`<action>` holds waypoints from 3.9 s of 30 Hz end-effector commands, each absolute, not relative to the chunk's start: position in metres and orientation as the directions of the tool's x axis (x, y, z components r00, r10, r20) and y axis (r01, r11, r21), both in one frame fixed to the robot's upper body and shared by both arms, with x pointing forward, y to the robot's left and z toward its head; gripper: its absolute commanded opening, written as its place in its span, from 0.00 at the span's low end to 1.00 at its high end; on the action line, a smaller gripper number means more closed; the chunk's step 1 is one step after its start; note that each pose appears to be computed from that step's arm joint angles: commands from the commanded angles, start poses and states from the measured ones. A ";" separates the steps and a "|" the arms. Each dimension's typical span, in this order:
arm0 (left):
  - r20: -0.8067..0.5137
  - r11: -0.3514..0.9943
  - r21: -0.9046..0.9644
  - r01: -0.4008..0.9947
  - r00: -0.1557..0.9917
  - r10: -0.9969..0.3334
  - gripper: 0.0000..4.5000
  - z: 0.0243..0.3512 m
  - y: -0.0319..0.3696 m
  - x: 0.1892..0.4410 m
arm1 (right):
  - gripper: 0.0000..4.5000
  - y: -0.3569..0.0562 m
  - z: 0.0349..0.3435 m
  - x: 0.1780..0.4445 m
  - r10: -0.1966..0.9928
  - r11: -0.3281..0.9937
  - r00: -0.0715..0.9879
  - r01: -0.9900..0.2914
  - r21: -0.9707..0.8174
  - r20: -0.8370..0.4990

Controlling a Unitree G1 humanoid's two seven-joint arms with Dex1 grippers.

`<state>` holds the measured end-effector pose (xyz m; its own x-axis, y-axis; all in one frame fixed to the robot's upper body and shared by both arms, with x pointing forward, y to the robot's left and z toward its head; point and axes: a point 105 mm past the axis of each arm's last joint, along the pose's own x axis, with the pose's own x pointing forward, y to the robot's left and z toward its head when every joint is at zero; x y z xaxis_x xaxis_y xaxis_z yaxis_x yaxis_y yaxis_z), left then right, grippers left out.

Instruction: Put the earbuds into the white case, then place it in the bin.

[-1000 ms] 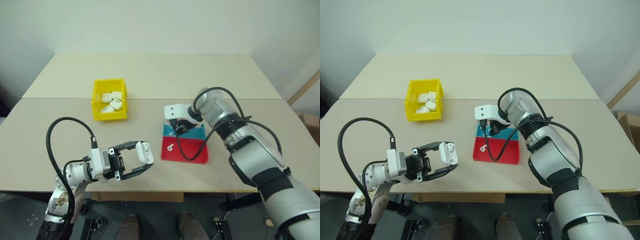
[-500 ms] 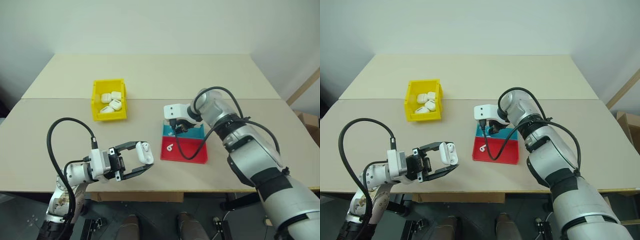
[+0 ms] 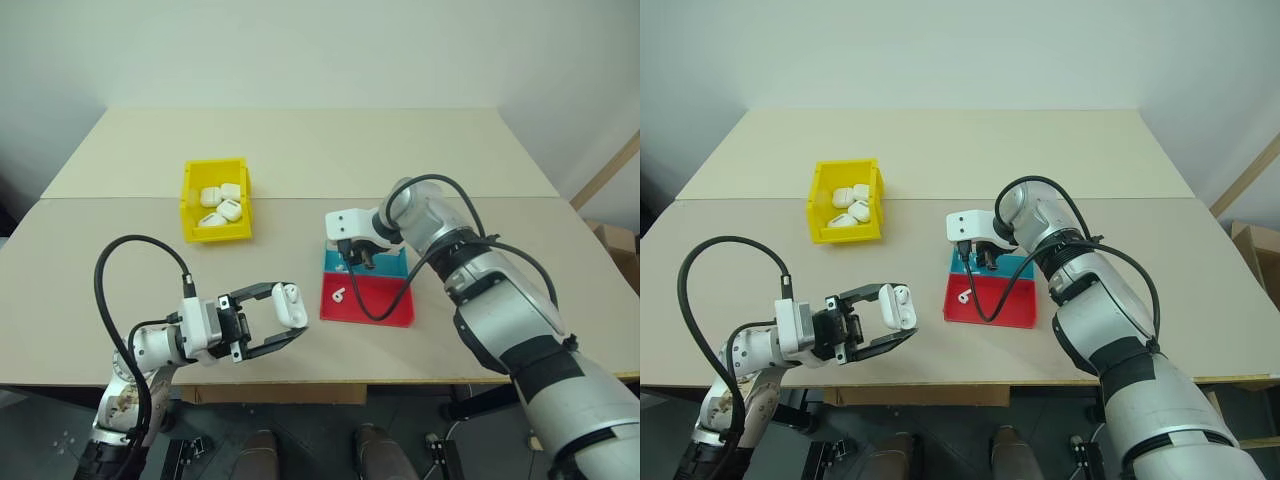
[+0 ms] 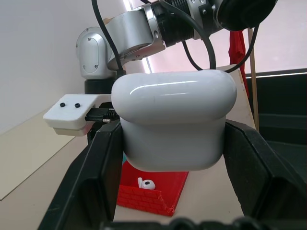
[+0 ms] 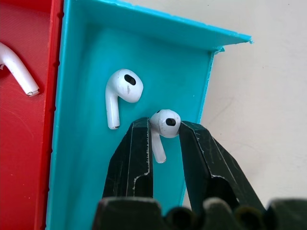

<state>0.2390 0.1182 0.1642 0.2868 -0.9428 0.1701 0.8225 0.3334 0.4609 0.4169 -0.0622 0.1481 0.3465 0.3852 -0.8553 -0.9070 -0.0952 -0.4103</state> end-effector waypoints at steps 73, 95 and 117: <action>0.374 0.249 0.469 0.847 0.065 -0.925 0.62 0.241 0.060 0.256 | 0.17 -0.071 0.263 0.222 0.949 0.299 0.236 -0.885 -0.357 0.209; 0.368 0.251 0.479 0.841 0.068 -0.928 0.62 0.240 0.061 0.258 | 0.50 -0.075 0.255 0.223 0.953 0.302 0.259 -0.868 -0.395 0.159; 0.298 0.247 0.468 0.848 0.112 -0.948 0.62 0.226 0.056 0.278 | 0.47 -0.085 0.321 0.241 0.960 0.230 0.280 -0.819 -0.525 -0.016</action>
